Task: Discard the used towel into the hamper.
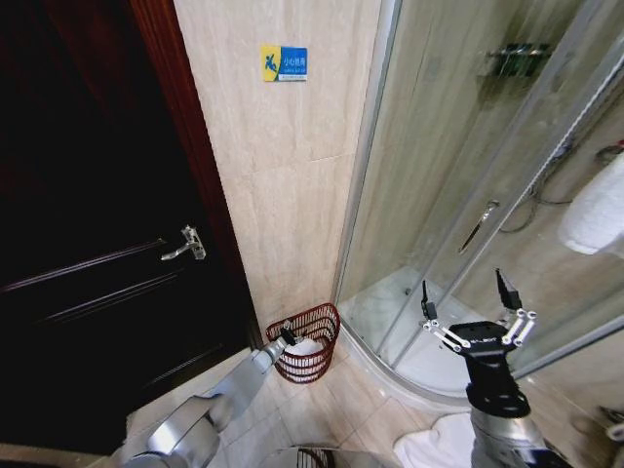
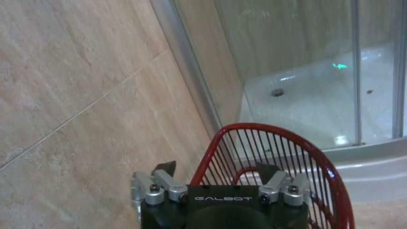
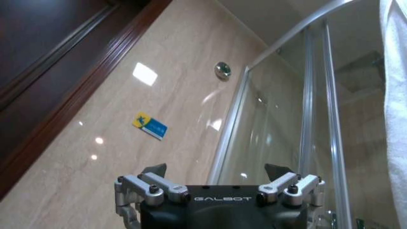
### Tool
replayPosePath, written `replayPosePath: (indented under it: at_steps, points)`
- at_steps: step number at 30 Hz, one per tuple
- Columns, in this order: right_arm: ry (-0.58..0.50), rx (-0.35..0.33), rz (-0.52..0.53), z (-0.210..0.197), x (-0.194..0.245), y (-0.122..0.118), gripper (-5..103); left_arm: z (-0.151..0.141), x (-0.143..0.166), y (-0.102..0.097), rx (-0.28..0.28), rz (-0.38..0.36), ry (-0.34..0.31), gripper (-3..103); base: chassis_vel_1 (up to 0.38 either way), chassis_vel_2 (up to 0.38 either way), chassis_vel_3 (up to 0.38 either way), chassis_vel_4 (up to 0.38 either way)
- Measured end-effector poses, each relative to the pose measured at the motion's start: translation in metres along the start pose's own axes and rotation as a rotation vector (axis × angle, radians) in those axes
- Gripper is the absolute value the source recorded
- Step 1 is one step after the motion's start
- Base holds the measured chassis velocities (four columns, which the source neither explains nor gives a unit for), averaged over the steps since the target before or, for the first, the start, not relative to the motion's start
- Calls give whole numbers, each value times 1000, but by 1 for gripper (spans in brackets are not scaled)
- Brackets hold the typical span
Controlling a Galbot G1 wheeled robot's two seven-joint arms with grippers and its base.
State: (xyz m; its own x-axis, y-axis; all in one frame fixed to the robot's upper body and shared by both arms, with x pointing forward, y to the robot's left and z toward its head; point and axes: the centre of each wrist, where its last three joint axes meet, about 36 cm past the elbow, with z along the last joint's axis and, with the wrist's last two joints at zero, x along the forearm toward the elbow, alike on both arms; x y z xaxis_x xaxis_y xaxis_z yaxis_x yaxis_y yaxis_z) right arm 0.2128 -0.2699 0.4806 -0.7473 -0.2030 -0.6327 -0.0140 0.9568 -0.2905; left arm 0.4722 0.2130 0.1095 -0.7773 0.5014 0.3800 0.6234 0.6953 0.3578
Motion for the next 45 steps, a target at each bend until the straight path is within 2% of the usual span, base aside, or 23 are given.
replayPosePath:
  at_steps: [2, 5, 9, 13, 17, 19, 21, 22, 25, 26, 30, 31, 33, 34, 37, 41, 45]
  points:
    - [-2, 3, 7, 0, 0, -1, 100, 1, 4, 0, 15, -9, -10, 93, 0, 0, 0, 0]
    - [-3, 6, 13, 1, -2, -2, 100, -1, 9, 2, 32, -28, -31, 99, 0, 0, 0, 0]
    - [-5, 6, 15, -1, -7, -3, 100, -4, 25, 7, 77, -65, -72, 100, 0, 0, 0, 0]
    - [-4, 1, 13, -5, -12, -4, 100, -4, 45, 9, 120, -96, -86, 100, 0, 0, 0, 0]
    - [-2, -12, 44, -13, -23, -6, 100, -3, 85, 5, 212, -167, -95, 100, 0, 0, 0, 0]
    - [2, -15, 54, -15, -25, -6, 100, -3, 97, 3, 232, -183, -100, 100, 0, 0, 0, 0]
    - [15, -21, 69, -19, -26, -8, 100, -5, 123, -8, 290, -216, -110, 100, 0, 0, 0, 0]
    - [15, -21, 69, -19, -26, -8, 100, -5, 123, -8, 290, -216, -110, 100, 0, 0, 0, 0]
    - [47, -38, 95, -19, -25, -9, 100, -21, 156, -22, 399, -277, -110, 100, 0, 0, 0, 0]
    - [47, -38, 95, -19, -25, -9, 100, -21, 156, -22, 399, -277, -110, 100, 0, 0, 0, 0]
    - [134, -62, 197, -20, -23, -10, 100, -60, 210, -10, 477, -366, -92, 100, 0, 0, 0, 0]
    - [134, -62, 197, -20, -23, -10, 100, -60, 210, -10, 477, -366, -92, 100, 0, 0, 0, 0]
    - [181, -57, 237, -20, -23, -14, 100, -73, 247, -9, 501, -366, -74, 100, 0, 0, 0, 0]
    - [181, -57, 237, -20, -23, -14, 100, -73, 247, -9, 501, -366, -74, 100, 0, 0, 0, 0]
    - [235, -60, 269, -21, -24, -15, 100, -94, 298, -10, 493, -358, -67, 100, 0, 0, 0, 0]
    - [272, -68, 271, -21, -23, -15, 100, -114, 312, -14, 495, -401, -91, 100, 0, 0, 0, 0]
    - [297, -74, 271, -21, -23, -15, 100, -133, 312, -17, 515, -443, -119, 100, 0, 0, 0, 0]
